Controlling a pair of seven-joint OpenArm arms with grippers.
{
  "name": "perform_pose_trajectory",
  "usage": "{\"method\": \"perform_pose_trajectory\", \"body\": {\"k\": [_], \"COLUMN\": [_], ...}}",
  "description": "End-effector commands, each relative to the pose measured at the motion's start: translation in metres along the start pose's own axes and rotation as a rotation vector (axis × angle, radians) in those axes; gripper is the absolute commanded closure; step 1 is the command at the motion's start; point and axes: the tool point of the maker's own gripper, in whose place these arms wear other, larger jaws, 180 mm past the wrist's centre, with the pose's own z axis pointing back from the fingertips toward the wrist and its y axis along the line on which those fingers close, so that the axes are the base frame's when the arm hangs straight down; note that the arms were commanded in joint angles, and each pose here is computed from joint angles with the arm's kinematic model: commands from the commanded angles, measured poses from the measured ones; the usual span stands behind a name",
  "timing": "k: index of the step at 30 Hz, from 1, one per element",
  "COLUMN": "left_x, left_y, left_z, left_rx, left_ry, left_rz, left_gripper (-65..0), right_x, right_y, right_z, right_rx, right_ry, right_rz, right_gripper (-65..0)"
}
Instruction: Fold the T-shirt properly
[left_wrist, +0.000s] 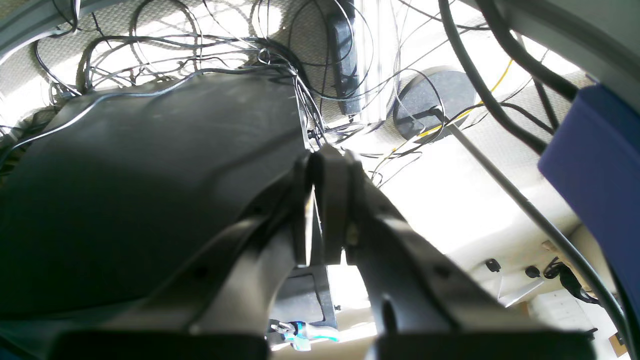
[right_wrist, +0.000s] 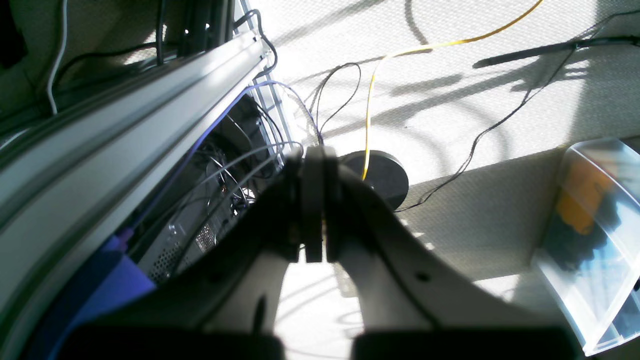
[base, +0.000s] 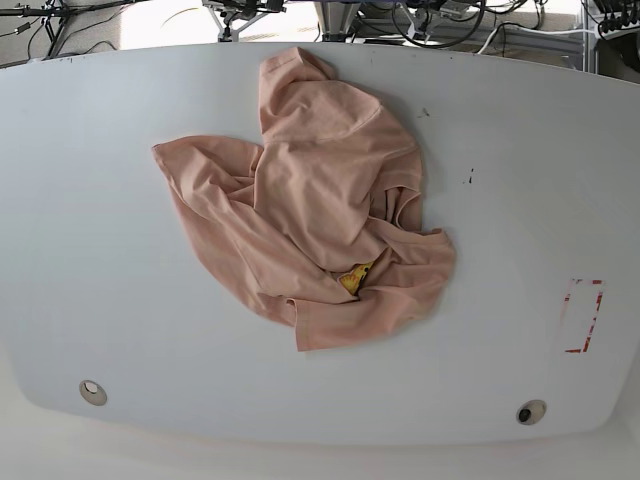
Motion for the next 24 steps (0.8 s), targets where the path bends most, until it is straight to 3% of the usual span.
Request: {"method": "perform_pose_trajectory", "body": {"k": [1, 24], "left_x": [-0.0009, -0.0007], "left_y": [-0.0002, 0.001], "left_z": [0.0, 0.0001], "left_rx": [-0.001, 0.002], "left_ry": [0.003, -0.002], "left_rz": [-0.007, -0.006], "left_gripper": [-2.1, -2.3], "right_x": [0.0024, 0.0046], "right_y": [-0.0048, -0.0039], "right_z": [0.0003, 0.0002], "right_rx": [-0.01, -0.006], "right_ry": [-0.007, -0.008], "right_rz": [0.001, 0.012], "right_gripper": [0.0, 0.0]}}
